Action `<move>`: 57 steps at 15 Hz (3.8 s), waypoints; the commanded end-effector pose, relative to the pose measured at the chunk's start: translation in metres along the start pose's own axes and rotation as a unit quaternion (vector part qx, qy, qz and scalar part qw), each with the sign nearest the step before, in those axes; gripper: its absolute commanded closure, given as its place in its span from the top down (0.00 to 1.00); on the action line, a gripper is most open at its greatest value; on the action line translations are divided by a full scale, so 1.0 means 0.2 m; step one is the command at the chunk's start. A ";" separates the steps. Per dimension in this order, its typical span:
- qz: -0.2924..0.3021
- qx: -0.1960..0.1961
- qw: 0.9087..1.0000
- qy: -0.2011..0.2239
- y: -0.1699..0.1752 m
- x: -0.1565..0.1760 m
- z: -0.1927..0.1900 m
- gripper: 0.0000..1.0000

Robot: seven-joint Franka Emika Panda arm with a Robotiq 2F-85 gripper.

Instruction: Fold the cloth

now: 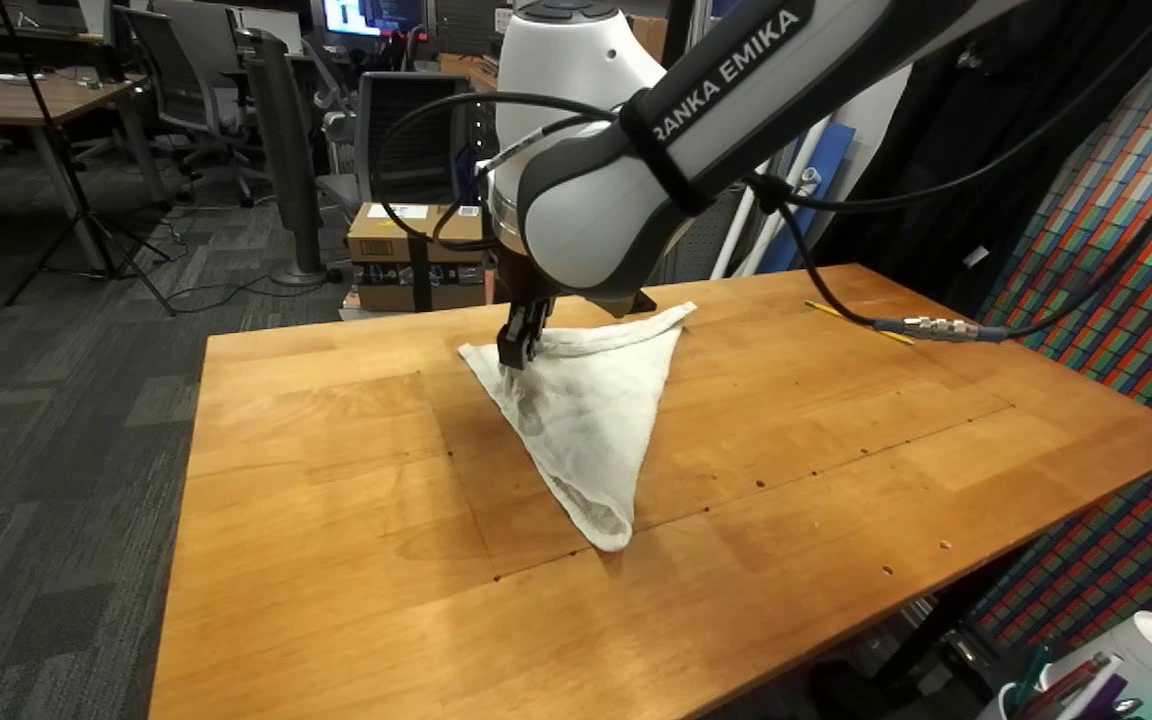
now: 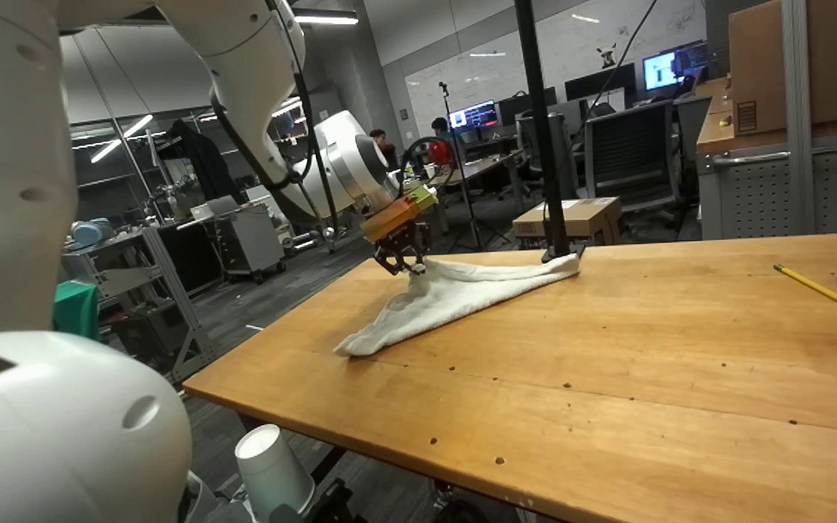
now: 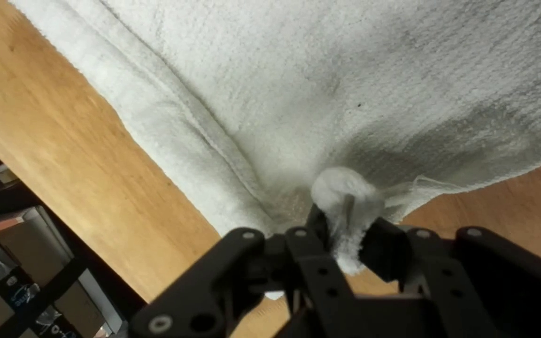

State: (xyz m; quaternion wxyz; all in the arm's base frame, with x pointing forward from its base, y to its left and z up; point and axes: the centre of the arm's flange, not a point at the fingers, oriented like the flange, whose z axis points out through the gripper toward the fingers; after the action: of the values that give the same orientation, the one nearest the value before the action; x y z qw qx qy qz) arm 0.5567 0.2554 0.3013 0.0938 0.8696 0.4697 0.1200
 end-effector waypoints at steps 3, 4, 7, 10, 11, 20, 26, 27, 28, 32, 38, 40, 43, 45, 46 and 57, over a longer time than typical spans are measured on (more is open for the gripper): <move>0.006 -0.014 1.000 -0.005 -0.01 0.04 0.02 0.51; 0.007 -0.015 1.000 -0.006 -0.01 0.04 0.01 0.51; 0.010 -0.014 1.000 -0.009 -0.01 0.04 0.02 0.73; 0.009 -0.013 1.000 -0.011 -0.01 0.03 0.03 0.95; 0.009 -0.013 1.000 -0.012 -0.01 0.03 0.03 1.00; 0.050 -0.027 0.997 -0.057 0.10 -0.16 0.02 1.00; 0.072 -0.054 0.993 -0.080 0.30 -0.32 0.07 1.00; 0.074 -0.060 0.992 -0.081 0.33 -0.34 0.08 1.00; 0.077 -0.066 0.991 -0.085 0.38 -0.36 0.09 1.00; 0.095 -0.084 0.987 -0.095 0.55 -0.43 0.13 1.00; 0.117 -0.093 0.983 -0.102 0.71 -0.52 0.17 1.00; 0.122 -0.094 0.983 -0.102 0.76 -0.53 0.19 1.00; 0.125 -0.095 0.982 -0.103 0.83 -0.56 0.23 1.00; 0.128 -0.097 0.982 -0.103 0.87 -0.57 0.25 1.00; 0.128 -0.096 0.982 -0.103 0.89 -0.58 0.27 1.00; 0.124 -0.082 0.983 -0.102 1.03 -0.67 0.40 1.00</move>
State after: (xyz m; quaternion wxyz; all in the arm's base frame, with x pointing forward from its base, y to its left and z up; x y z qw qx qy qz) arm 0.6577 0.0335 0.2650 0.2026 0.9203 0.3269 0.0722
